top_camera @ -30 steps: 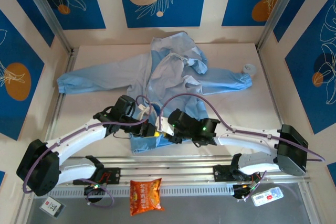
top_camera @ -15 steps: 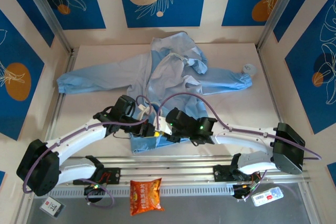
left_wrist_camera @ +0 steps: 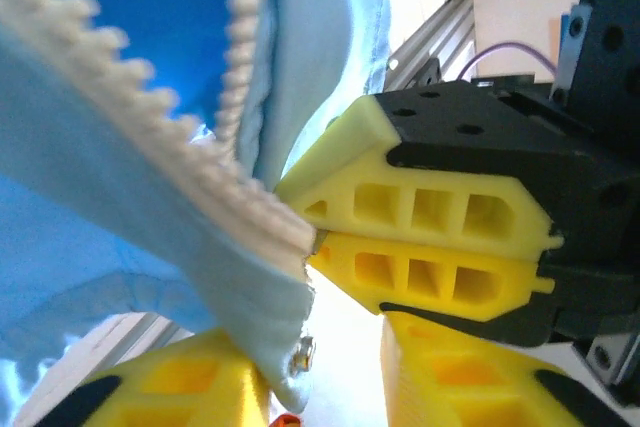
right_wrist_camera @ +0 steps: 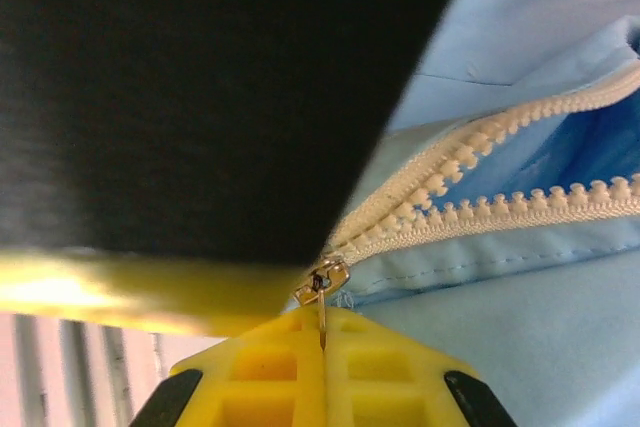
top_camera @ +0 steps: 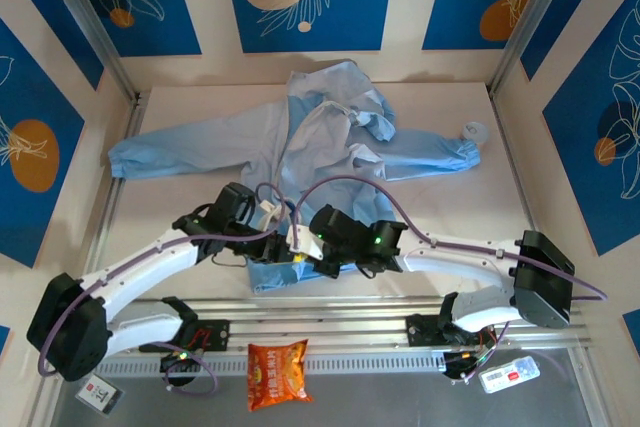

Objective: Zip up the jacket

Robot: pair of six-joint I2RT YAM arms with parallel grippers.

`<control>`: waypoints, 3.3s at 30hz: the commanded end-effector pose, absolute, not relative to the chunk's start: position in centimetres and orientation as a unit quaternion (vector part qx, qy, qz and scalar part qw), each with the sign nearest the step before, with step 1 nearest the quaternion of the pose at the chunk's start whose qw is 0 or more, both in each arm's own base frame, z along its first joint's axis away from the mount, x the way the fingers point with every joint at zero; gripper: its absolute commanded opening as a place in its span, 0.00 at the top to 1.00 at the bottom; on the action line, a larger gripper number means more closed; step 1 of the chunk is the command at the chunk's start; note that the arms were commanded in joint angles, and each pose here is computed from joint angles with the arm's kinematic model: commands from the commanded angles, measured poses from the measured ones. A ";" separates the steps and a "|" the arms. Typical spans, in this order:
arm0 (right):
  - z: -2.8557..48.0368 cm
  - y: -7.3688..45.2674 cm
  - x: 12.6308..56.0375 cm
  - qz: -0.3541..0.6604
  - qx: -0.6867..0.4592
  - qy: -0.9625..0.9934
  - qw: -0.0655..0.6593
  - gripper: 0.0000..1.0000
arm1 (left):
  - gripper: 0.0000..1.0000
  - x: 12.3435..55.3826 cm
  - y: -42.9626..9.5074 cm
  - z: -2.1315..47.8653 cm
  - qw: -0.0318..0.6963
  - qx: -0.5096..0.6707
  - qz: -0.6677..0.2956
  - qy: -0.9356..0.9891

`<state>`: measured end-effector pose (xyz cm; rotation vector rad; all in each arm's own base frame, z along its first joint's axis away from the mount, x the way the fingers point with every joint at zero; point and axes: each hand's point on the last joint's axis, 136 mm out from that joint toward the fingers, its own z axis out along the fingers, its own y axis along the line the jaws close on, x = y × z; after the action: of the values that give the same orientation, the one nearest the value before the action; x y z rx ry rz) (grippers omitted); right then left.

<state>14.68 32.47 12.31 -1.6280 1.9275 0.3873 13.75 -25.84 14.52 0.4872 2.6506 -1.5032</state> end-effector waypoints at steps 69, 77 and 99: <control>14.6 36.9 16.5 0.233 -0.509 0.816 0.144 1.00 | 1.00 10.9 -19.7 14.1 0.057 0.013 -0.423 0.904; 15.6 35.5 17.7 0.215 -0.503 0.820 0.168 1.00 | 1.00 10.0 -20.1 15.9 0.009 0.093 -0.407 0.909; 14.2 38.6 18.0 0.319 -0.464 0.815 0.136 1.00 | 0.47 13.2 -17.8 17.9 0.093 0.065 -0.364 0.924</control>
<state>17.75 38.37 15.32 -1.3969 2.3061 0.8636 12.72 -18.98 17.64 0.2853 2.7795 -1.1535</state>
